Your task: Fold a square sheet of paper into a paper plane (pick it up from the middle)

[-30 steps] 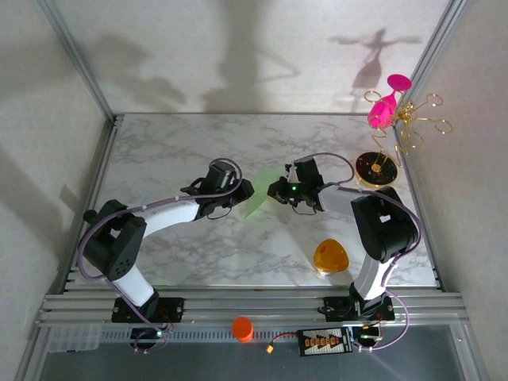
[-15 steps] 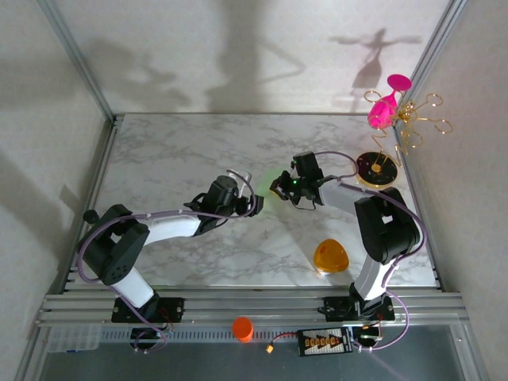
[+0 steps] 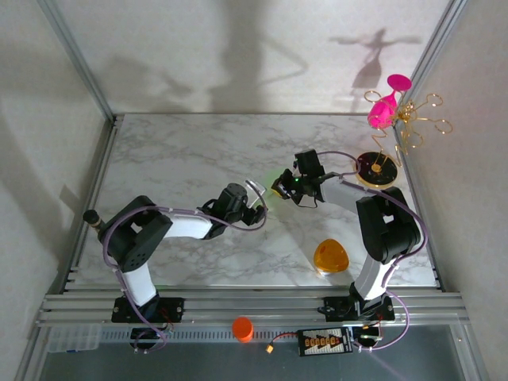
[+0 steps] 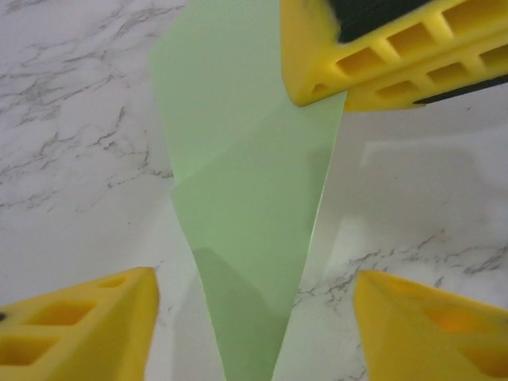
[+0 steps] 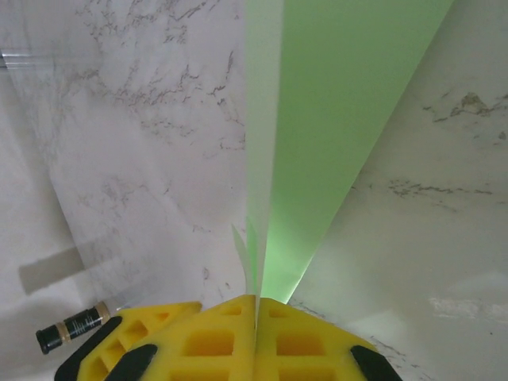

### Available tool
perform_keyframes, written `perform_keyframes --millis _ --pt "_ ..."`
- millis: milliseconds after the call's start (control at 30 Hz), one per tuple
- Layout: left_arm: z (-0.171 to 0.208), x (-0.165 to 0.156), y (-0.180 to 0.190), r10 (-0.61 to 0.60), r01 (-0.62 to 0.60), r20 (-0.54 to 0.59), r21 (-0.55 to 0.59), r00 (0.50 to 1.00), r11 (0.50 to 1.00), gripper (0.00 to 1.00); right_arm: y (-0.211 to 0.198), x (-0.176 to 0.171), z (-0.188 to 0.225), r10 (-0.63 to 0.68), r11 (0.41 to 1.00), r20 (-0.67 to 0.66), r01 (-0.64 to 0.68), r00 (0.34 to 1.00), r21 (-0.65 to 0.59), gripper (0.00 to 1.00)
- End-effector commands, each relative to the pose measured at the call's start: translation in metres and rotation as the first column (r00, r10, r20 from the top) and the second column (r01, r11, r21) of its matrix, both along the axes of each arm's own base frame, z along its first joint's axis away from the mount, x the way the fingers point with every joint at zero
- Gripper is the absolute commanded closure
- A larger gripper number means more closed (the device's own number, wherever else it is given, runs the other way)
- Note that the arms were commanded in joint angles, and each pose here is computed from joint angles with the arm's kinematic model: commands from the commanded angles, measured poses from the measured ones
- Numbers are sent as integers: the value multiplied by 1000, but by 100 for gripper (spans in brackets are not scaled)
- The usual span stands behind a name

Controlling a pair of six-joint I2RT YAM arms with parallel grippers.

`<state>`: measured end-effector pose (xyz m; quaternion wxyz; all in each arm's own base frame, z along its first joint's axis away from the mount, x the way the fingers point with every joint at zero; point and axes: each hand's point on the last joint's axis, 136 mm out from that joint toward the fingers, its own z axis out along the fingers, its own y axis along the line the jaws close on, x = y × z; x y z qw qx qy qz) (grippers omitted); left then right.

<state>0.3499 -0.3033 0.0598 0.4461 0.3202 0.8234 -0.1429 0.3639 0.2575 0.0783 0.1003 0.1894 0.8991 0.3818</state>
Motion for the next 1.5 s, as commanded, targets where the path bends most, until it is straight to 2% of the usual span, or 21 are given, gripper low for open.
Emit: perform_keyframes --millis 0,67,467,700,833,1033,1167,1233,1467 --pt "13 10 -9 -18 18 93 6 996 1000 42 2 0 -1 8 1000 -36 -8 999 13 99" --pt "11 12 -10 -25 24 101 13 995 1000 47 2 0 -3 12 1000 -45 -11 999 16 99" --pt "-7 9 -13 -74 68 83 67 994 995 61 3 -3 -5 9 1000 -69 -7 998 27 96" --pt "-15 10 -15 -85 79 62 92 994 993 80 2 -3 -9 5 1000 -86 -3 996 23 93" --pt "-19 8 -16 -99 94 45 101 994 990 90 1 -4 -12 8 1000 -94 -7 996 12 82" --pt "-27 4 -17 -115 113 18 106 993 988 95 -4 0 -9 -2 1000 -81 1 997 -16 61" --pt "-28 1 -19 -120 119 2 91 993 989 95 -9 3 -4 -17 999 -64 16 998 -30 46" --pt "-29 0 -19 -121 121 -4 82 993 989 95 -11 4 -2 -25 999 -55 23 998 -36 43" --pt "-32 -4 -17 -128 129 -8 87 992 988 93 -17 1 -11 -27 998 -90 22 996 -56 42"
